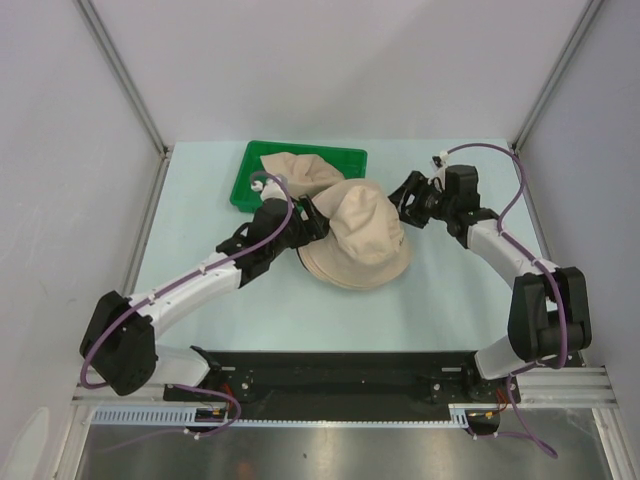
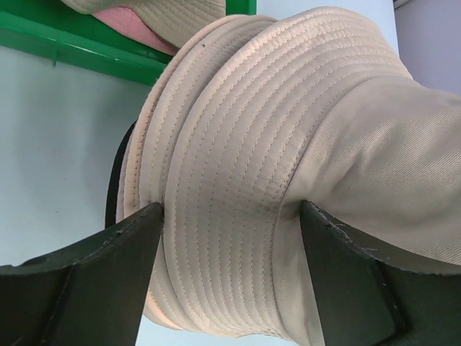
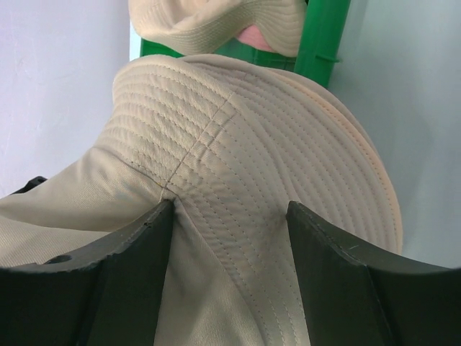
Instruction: Stack the hats
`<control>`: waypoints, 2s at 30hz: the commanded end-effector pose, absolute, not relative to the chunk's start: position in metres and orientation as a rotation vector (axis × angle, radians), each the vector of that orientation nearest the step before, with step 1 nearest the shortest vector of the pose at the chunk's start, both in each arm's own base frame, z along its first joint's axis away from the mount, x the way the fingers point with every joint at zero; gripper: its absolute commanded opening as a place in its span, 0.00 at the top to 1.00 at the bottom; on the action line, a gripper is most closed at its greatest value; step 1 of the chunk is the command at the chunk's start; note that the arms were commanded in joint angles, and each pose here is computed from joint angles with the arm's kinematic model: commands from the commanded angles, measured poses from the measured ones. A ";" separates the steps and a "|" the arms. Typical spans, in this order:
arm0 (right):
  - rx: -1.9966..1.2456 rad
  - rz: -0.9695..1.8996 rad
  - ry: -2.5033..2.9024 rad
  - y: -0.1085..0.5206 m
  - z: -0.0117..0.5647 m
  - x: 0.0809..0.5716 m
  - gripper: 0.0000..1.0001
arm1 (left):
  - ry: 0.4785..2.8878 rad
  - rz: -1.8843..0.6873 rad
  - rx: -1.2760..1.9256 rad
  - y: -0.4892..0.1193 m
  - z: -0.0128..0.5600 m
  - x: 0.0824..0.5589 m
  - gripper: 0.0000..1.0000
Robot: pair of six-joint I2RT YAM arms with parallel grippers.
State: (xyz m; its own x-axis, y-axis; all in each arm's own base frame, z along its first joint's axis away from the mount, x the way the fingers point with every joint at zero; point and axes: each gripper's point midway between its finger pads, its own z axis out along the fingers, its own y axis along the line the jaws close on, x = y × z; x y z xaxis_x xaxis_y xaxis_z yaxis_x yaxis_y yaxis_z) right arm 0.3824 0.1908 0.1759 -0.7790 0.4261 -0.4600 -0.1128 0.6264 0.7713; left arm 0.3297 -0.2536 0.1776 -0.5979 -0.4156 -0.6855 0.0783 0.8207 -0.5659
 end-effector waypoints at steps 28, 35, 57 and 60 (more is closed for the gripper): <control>0.295 0.791 2.184 0.101 0.243 0.349 0.17 | 1.963 -0.724 0.063 -0.225 0.266 0.319 0.16; 0.369 0.807 2.102 0.098 0.259 0.323 0.18 | 1.915 -0.910 0.202 -0.248 0.269 0.357 0.26; 0.566 1.172 2.339 0.165 0.164 0.303 0.19 | 2.071 -0.957 0.274 -0.283 0.189 0.402 0.20; 0.569 1.136 2.392 0.183 0.147 0.311 0.19 | 2.127 -0.898 0.274 -0.271 0.172 0.391 0.20</control>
